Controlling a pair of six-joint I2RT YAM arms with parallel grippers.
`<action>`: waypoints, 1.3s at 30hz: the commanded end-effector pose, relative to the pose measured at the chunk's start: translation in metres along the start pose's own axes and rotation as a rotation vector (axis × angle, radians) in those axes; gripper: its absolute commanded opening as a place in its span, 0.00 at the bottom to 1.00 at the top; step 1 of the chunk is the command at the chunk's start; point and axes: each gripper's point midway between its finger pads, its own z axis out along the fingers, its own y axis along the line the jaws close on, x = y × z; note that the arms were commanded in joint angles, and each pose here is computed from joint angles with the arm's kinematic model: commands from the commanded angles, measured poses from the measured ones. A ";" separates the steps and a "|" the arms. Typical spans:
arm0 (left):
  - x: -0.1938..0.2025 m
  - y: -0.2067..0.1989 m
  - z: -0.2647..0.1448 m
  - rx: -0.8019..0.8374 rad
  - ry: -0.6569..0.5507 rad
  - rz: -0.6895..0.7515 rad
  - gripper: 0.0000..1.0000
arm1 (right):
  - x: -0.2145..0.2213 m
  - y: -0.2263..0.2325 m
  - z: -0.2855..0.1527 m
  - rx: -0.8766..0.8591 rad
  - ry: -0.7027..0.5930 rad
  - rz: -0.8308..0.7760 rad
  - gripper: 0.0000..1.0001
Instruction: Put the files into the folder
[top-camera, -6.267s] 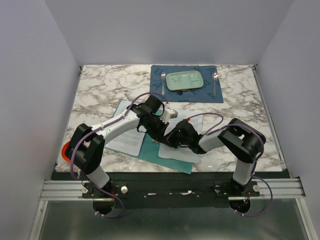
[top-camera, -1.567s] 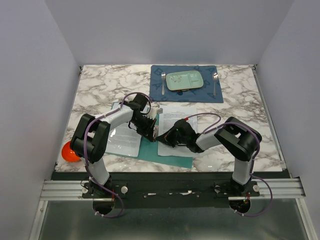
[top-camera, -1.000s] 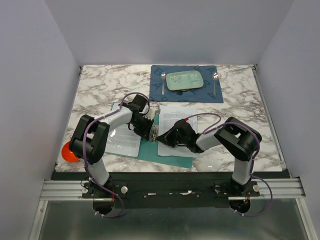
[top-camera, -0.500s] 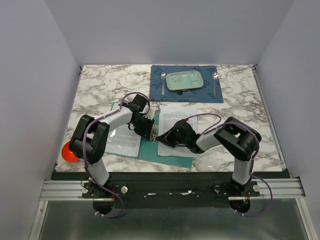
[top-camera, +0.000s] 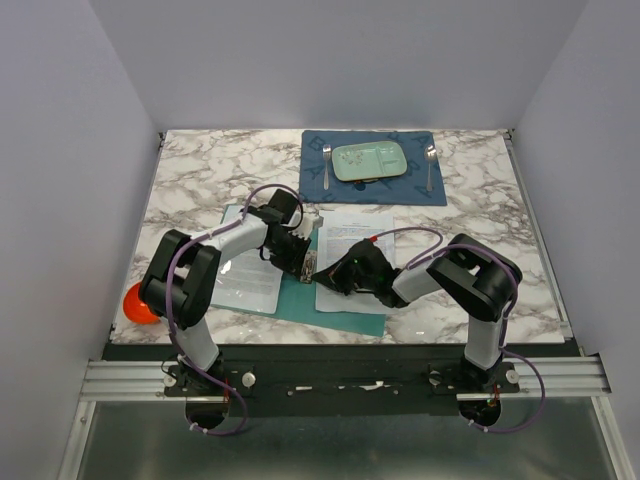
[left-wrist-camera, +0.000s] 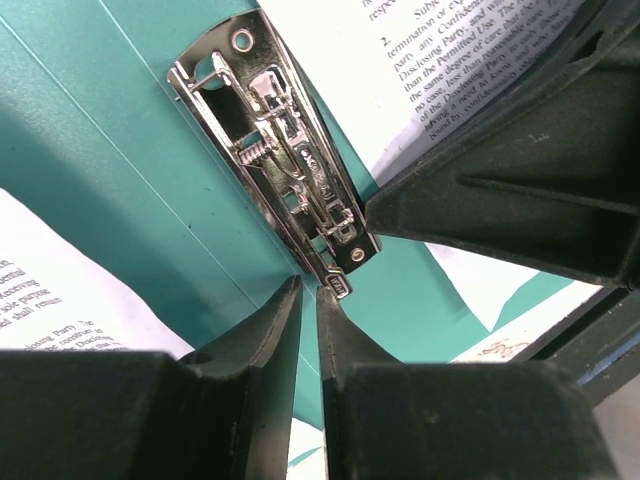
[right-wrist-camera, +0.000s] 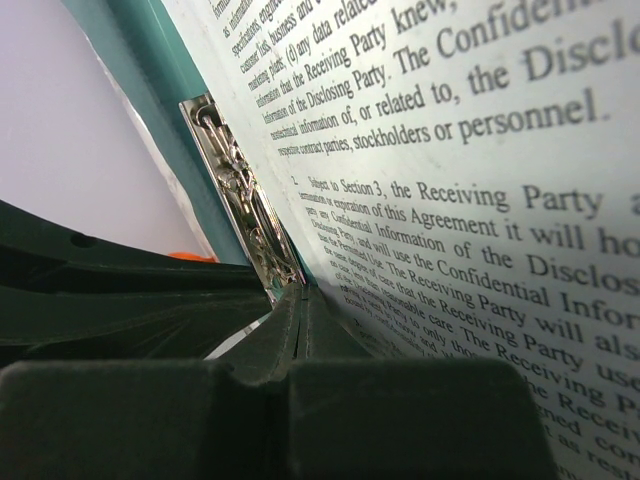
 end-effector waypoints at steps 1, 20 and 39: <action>-0.003 0.007 0.007 -0.050 0.006 -0.017 0.21 | -0.005 -0.171 -0.031 0.565 -0.056 -0.031 0.00; -0.006 0.001 -0.010 -0.072 -0.006 0.019 0.18 | -0.005 -0.171 -0.030 0.568 -0.053 -0.030 0.01; -0.005 -0.001 -0.002 -0.057 0.002 0.008 0.18 | -0.005 -0.173 -0.030 0.564 -0.054 -0.025 0.00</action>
